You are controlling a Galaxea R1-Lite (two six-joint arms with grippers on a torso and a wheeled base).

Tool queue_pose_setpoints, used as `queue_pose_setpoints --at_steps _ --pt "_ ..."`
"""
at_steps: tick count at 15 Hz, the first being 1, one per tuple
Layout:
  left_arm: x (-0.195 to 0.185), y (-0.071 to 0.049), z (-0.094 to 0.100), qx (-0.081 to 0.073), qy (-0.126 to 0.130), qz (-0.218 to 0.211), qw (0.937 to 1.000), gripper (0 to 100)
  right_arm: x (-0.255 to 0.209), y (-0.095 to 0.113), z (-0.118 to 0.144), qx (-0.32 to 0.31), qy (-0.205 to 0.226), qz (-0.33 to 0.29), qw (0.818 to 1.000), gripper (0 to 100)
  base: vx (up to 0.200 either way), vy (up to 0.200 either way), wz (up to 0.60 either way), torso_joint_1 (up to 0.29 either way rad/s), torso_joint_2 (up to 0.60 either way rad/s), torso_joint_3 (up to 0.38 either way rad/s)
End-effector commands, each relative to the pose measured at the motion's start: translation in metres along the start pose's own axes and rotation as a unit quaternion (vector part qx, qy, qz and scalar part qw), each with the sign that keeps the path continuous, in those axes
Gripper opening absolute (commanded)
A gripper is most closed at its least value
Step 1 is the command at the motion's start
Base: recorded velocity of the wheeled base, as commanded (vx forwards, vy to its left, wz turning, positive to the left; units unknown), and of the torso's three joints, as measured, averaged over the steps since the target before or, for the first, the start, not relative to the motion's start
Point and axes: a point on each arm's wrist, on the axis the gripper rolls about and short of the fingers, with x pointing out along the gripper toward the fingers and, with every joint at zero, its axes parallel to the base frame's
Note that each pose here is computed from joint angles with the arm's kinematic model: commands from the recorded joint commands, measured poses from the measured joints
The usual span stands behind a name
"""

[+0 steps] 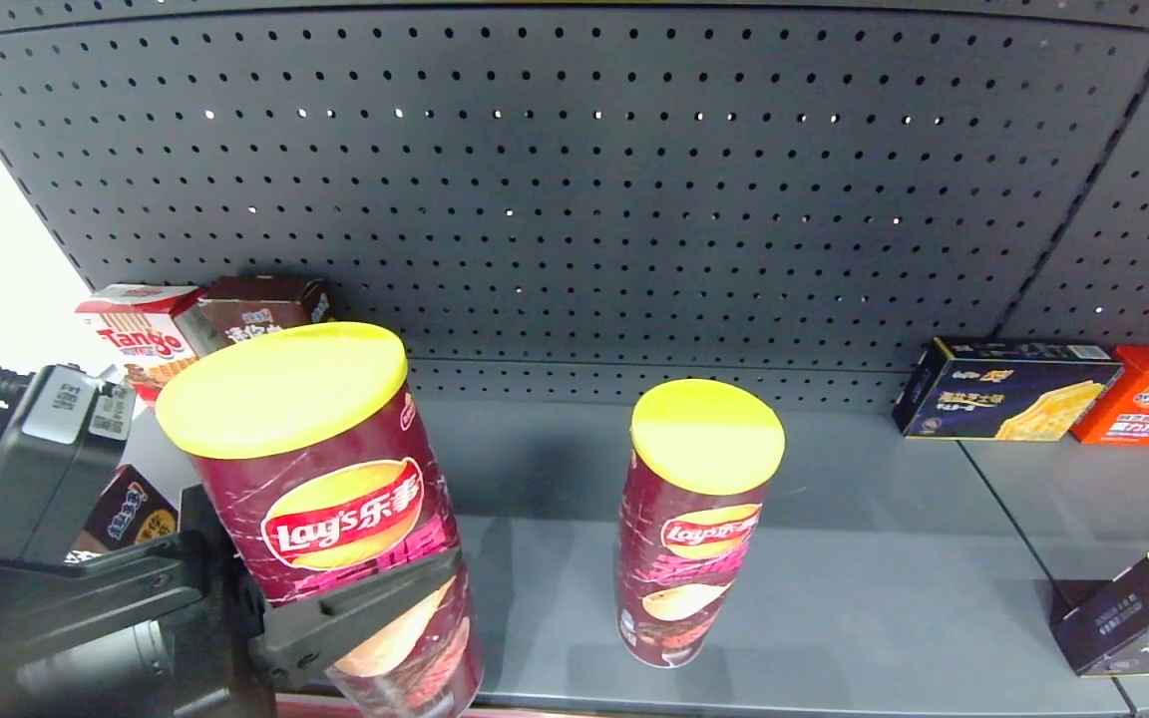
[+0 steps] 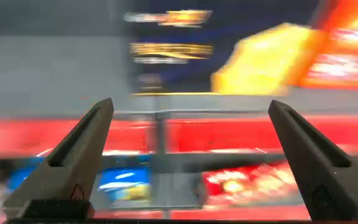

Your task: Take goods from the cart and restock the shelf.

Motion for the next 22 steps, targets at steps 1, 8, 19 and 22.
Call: queue_pose_setpoints --at_steps 1,8,19,22 --pt "0.001 0.000 0.001 0.001 -0.002 -0.006 1.0000 0 0.001 0.002 -0.004 0.016 0.023 0.038 0.999 100 0.000 0.000 0.00 0.000 0.00 0.000" --pt "0.015 0.023 0.042 0.014 -0.034 0.034 0.9988 0 0.000 0.002 -0.006 0.005 0.034 0.043 0.998 100 0.000 0.000 0.00 0.000 0.00 0.000" --pt "0.077 0.070 0.034 0.023 -0.024 0.048 0.9983 0 0.000 0.002 -0.006 0.005 0.034 0.043 0.998 100 0.000 0.000 0.00 0.000 0.00 0.000" --pt "0.106 0.084 0.016 0.054 -0.011 0.037 0.9978 0 0.000 0.002 -0.006 0.005 0.034 0.043 0.998 100 0.000 0.000 0.00 0.000 0.00 0.000"
